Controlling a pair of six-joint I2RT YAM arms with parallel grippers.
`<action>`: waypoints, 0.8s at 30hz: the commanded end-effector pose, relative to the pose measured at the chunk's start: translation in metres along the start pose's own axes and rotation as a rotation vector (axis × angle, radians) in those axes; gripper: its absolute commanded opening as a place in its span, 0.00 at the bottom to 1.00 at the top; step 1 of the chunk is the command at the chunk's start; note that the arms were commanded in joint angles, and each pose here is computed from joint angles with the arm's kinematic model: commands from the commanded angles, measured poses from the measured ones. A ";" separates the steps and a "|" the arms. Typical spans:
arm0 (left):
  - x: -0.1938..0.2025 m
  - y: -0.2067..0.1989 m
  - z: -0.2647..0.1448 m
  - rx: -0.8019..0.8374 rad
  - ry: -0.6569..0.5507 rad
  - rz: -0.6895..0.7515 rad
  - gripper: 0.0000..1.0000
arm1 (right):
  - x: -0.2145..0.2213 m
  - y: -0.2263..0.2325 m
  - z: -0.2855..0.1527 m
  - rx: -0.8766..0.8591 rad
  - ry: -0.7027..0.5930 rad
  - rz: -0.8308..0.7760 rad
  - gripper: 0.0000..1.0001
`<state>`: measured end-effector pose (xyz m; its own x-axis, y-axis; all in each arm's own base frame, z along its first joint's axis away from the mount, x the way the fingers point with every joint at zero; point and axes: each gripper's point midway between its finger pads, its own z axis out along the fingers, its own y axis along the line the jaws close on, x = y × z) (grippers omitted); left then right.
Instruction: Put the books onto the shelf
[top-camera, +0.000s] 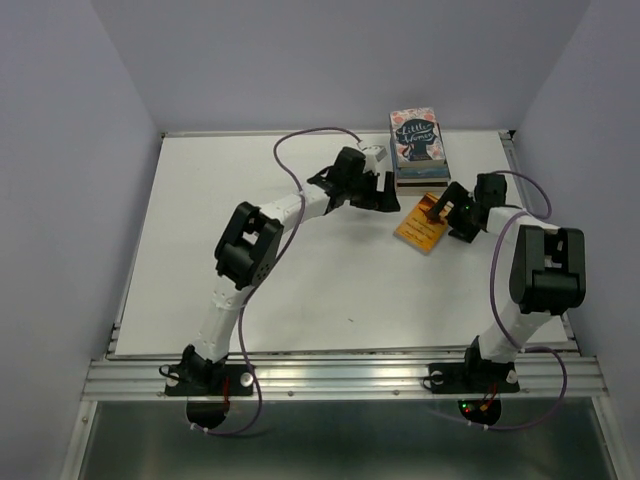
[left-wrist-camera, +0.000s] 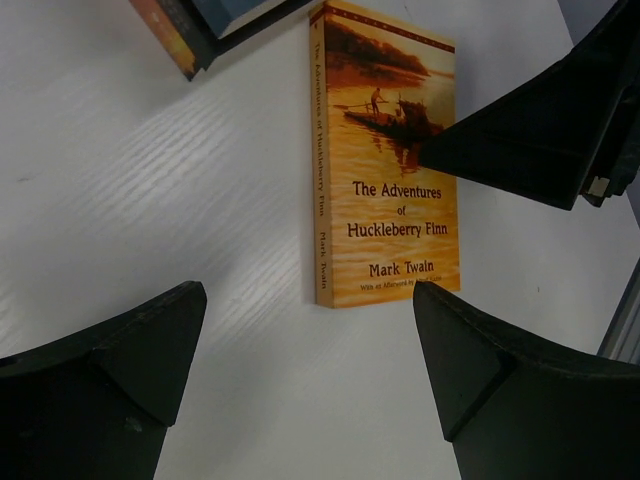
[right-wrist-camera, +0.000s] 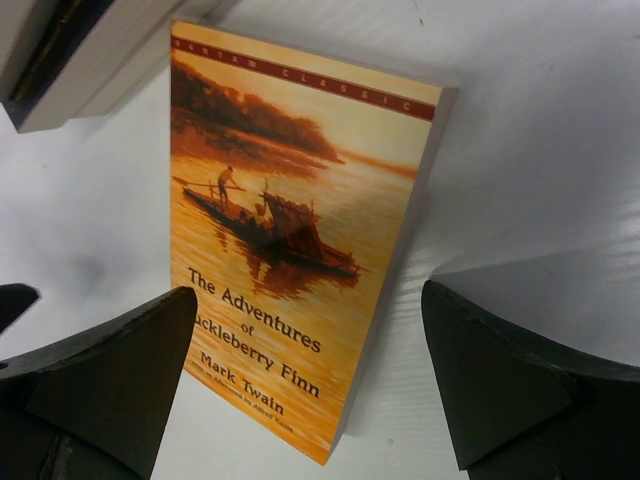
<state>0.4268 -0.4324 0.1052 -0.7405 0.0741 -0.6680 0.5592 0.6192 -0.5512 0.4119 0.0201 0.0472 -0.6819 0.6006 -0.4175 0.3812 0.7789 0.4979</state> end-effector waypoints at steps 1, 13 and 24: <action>-0.016 -0.022 0.012 0.029 -0.026 0.047 0.96 | 0.012 0.003 0.007 -0.050 0.028 0.032 1.00; 0.031 -0.006 0.063 -0.038 0.057 0.026 0.72 | 0.021 0.032 -0.001 -0.242 0.030 0.057 1.00; 0.074 -0.004 0.070 -0.062 0.135 0.017 0.35 | -0.005 0.085 -0.054 -0.502 -0.139 0.020 0.99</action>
<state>0.4194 -0.4842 0.0404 -0.7571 0.1351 -0.6392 0.5521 0.6555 -0.5153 0.3957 0.0657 0.0725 -0.6588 0.6575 -0.3656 0.2112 0.6281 0.7489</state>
